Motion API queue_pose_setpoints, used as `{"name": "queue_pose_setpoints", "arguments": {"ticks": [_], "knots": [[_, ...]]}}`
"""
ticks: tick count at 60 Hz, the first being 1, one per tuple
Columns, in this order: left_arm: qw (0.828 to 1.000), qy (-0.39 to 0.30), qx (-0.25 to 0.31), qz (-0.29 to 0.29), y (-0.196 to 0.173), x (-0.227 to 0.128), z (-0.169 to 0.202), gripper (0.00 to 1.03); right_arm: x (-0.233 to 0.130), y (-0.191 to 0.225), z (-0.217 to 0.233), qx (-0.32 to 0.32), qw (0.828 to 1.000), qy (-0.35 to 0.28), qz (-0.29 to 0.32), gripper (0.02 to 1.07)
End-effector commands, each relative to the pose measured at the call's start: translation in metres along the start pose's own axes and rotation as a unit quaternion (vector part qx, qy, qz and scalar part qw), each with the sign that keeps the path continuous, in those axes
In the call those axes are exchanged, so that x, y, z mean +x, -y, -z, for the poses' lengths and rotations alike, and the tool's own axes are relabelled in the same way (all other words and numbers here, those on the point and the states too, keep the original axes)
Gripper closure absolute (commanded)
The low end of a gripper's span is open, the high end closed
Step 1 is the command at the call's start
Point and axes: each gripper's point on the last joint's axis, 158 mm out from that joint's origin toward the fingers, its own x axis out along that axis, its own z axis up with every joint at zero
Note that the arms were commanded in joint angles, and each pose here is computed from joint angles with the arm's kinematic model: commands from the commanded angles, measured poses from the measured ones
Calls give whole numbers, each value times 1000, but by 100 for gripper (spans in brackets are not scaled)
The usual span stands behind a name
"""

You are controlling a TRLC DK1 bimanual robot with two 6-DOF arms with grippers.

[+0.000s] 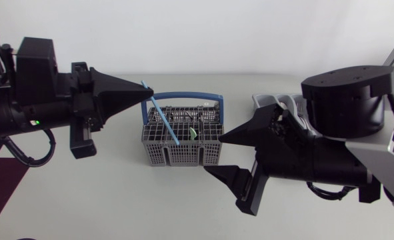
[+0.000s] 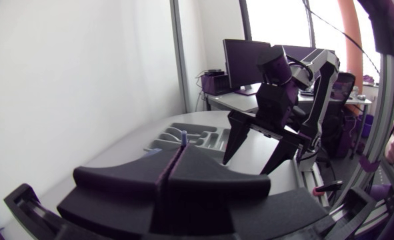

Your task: Unload the cutlery basket into the drawer organizer.

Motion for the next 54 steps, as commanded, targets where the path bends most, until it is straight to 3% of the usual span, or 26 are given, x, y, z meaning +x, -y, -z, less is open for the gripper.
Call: {"name": "queue_pose_setpoints", "arguments": {"ticks": [1,9,17,27,34,54], "knots": [[998,-5,-38,41,6,11,-4,88,3,-6,-2,5,1000,1,-12,22],[993,-14,-77,83,13,21,3,88,12,-9,-4,9,1000,-6,-28,22],[989,-18,-96,112,20,31,4,88,21,-9,-5,11,999,-10,-36,30],[984,-22,-110,139,26,42,5,88,30,-7,-7,23,999,-9,-44,31],[982,-27,-113,151,30,50,6,88,32,-1,-8,34,998,-6,-48,41],[982,-26,-110,154,28,55,3,88,37,7,-11,49,997,-10,-54,83]]}}
